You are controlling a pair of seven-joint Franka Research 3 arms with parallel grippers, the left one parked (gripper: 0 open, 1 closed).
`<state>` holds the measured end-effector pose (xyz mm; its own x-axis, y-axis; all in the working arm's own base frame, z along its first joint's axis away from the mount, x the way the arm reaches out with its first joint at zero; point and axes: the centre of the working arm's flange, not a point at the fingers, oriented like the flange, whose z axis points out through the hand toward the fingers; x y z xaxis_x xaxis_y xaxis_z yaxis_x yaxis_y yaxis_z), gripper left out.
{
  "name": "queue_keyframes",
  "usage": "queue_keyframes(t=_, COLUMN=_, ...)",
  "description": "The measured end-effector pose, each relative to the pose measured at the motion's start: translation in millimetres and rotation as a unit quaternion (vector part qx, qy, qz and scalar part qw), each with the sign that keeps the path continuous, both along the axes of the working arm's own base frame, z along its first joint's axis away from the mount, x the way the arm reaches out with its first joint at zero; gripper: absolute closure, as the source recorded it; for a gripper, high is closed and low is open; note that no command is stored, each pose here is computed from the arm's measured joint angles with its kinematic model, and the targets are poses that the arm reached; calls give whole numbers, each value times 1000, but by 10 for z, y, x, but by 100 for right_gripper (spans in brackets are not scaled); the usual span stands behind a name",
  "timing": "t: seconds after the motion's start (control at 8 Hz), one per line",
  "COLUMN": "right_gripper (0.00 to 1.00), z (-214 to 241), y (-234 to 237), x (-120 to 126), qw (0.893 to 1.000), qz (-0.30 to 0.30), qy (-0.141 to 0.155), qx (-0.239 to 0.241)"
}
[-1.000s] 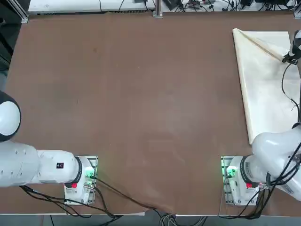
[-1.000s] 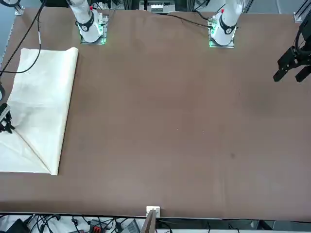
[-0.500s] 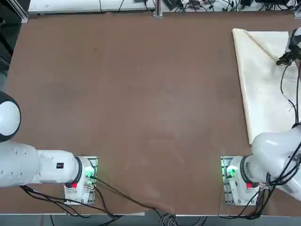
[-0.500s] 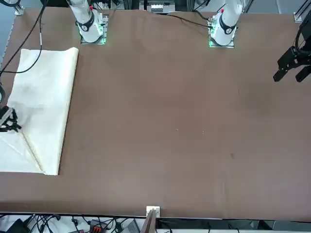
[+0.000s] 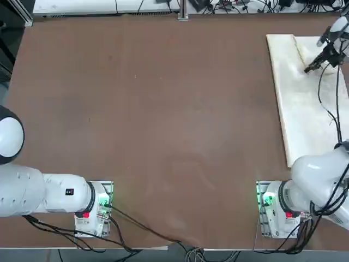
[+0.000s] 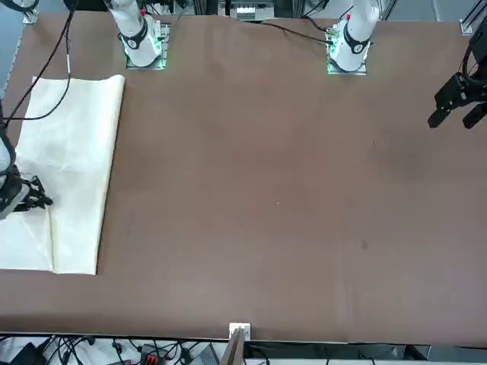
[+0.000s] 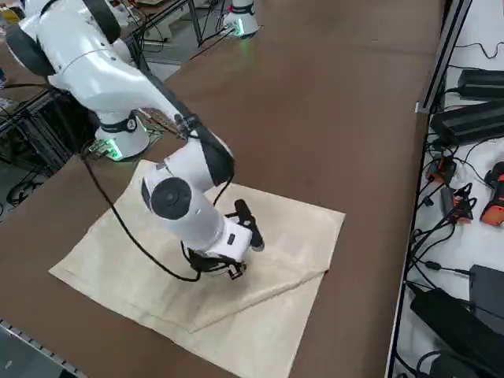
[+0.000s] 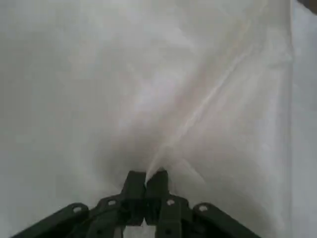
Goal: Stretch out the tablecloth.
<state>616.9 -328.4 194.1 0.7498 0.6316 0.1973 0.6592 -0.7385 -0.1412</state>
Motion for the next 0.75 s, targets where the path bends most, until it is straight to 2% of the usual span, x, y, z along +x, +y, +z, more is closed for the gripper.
queue_keyframes(t=0.38, right_gripper=98, z=88, y=773, x=256, qw=991, qz=-99, qy=74, qx=52)
queue_keyframes(t=0.75, right_gripper=98, z=161, y=1546, x=467, qw=970, qz=-187, qy=130, qx=90)
